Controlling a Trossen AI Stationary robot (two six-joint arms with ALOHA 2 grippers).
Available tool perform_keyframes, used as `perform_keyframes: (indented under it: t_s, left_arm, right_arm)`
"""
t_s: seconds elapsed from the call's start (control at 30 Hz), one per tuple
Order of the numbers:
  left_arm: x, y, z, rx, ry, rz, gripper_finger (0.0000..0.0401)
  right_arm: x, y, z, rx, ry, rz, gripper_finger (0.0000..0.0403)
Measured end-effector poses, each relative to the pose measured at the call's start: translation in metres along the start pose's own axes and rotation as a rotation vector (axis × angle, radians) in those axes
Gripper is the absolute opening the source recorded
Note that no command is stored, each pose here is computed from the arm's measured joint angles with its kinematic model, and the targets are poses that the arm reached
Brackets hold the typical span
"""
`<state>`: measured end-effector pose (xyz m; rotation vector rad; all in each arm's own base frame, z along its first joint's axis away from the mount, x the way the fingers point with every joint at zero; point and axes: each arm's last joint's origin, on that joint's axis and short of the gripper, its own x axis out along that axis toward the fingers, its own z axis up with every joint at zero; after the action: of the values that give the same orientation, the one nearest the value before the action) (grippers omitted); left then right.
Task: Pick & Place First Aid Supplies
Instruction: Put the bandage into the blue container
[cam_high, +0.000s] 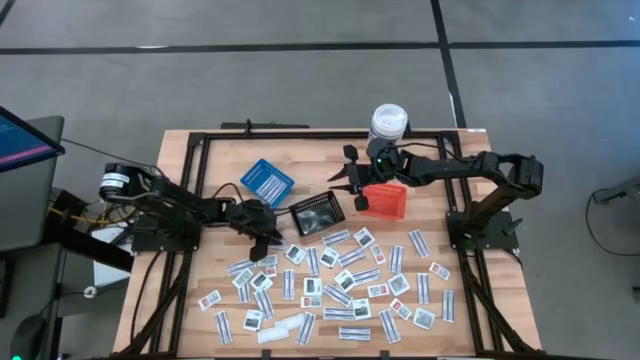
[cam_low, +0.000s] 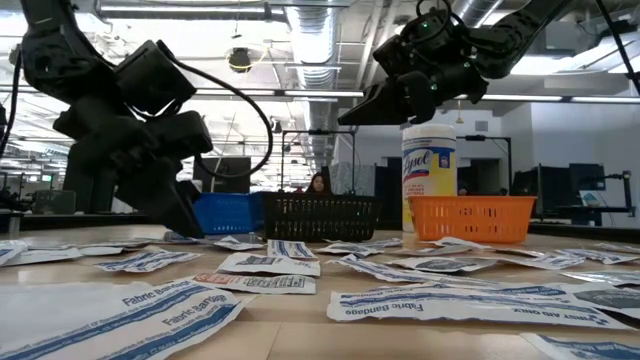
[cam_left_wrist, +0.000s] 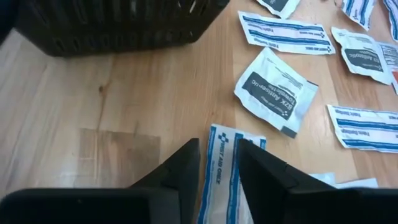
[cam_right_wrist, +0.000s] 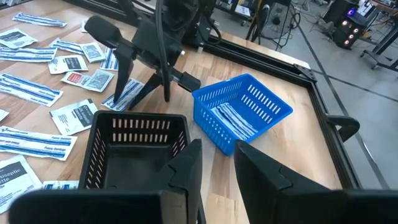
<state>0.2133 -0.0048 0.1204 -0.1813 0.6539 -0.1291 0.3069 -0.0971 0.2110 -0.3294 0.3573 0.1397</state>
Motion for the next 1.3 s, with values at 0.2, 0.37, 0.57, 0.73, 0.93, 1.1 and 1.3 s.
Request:
perform_keyframes:
  t_s: [0.2, 0.37, 0.57, 0.73, 0.93, 1.1, 1.3]
  left_arm:
    - [-0.001, 0.000, 0.000, 0.018, 0.005, -0.004, 0.0050]
    - [-0.001, -0.001, -0.001, 0.034, 0.015, -0.042, 0.0006]
    - [-0.007, -0.003, 0.001, 0.040, -0.003, -0.036, 0.0006]
    - [-0.020, -0.006, 0.014, 0.057, -0.110, -0.002, 0.0007]
    - [-0.031, -0.007, 0.023, 0.089, -0.189, 0.033, 0.0005]
    - [-0.033, -0.007, 0.022, 0.045, -0.173, 0.030, 0.0017]
    - [-0.026, -0.008, 0.011, -0.014, -0.069, 0.025, 0.0055]
  right_arm:
    - [0.000, 0.000, 0.000, 0.000, 0.000, 0.000, 0.0087]
    - [0.000, 0.000, 0.000, 0.000, 0.000, 0.000, 0.0087]
    - [0.000, 0.000, 0.000, 0.001, 0.001, 0.000, 0.0087]
    - [0.000, 0.000, 0.000, 0.001, 0.002, 0.001, 0.0087]
    - [0.000, 0.000, 0.000, 0.002, 0.003, 0.002, 0.0087]
    - [0.000, 0.000, 0.000, 0.003, 0.003, 0.002, 0.0087]
    - [0.000, 0.000, 0.000, 0.003, 0.003, 0.002, 0.0087]
